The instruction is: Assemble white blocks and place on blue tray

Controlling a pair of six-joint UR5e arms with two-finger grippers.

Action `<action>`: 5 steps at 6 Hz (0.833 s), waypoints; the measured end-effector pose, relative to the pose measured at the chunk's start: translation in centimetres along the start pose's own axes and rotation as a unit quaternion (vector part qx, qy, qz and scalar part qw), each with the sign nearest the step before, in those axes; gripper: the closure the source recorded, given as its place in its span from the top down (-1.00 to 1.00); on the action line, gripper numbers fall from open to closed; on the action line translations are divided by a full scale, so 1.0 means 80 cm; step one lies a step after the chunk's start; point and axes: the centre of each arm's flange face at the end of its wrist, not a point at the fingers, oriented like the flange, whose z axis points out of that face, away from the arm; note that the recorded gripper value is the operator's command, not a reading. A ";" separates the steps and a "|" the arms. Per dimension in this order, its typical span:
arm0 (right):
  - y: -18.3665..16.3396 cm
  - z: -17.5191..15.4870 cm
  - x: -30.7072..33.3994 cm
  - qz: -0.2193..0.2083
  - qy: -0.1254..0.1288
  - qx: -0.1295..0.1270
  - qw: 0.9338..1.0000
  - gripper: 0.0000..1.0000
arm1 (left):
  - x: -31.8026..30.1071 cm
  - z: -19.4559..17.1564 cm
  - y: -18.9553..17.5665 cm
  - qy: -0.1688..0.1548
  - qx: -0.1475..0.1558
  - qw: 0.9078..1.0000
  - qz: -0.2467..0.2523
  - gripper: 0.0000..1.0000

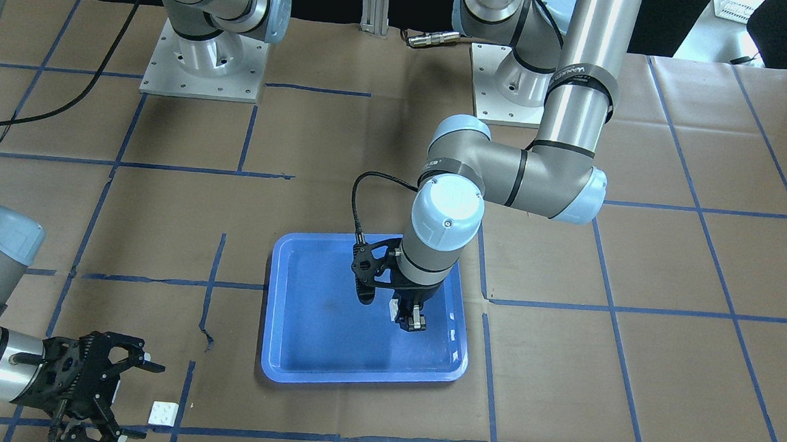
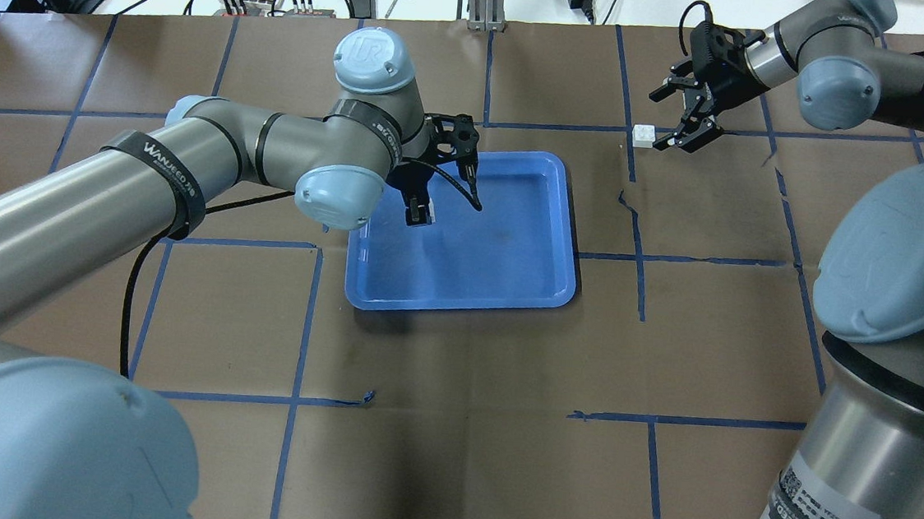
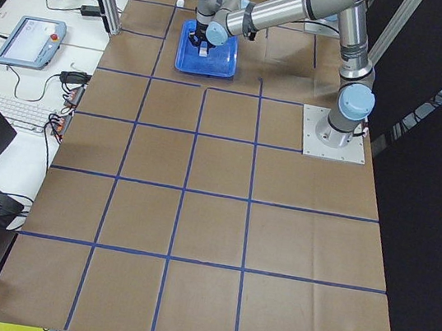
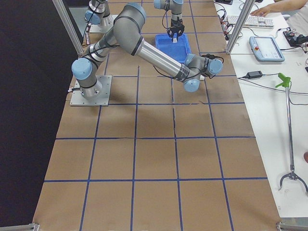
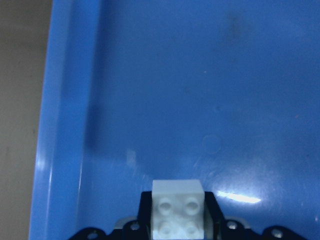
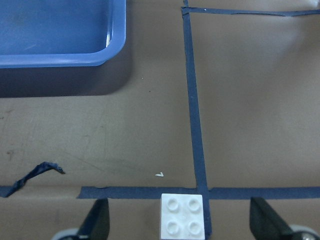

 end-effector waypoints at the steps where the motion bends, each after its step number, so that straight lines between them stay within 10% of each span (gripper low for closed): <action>1: 0.007 0.009 0.000 -0.010 -0.001 0.002 1.000 0.98 | 0.016 0.009 -0.022 0.007 0.003 1.000 0.015 -0.35; 3: 0.018 0.023 -0.002 -0.016 -0.009 0.001 1.000 0.86 | 0.025 0.025 -0.034 0.017 -0.001 1.000 0.022 0.26; 5: 0.021 0.027 -0.003 -0.011 -0.012 0.001 1.000 0.24 | 0.025 0.029 -0.034 0.019 -0.006 1.000 0.010 0.93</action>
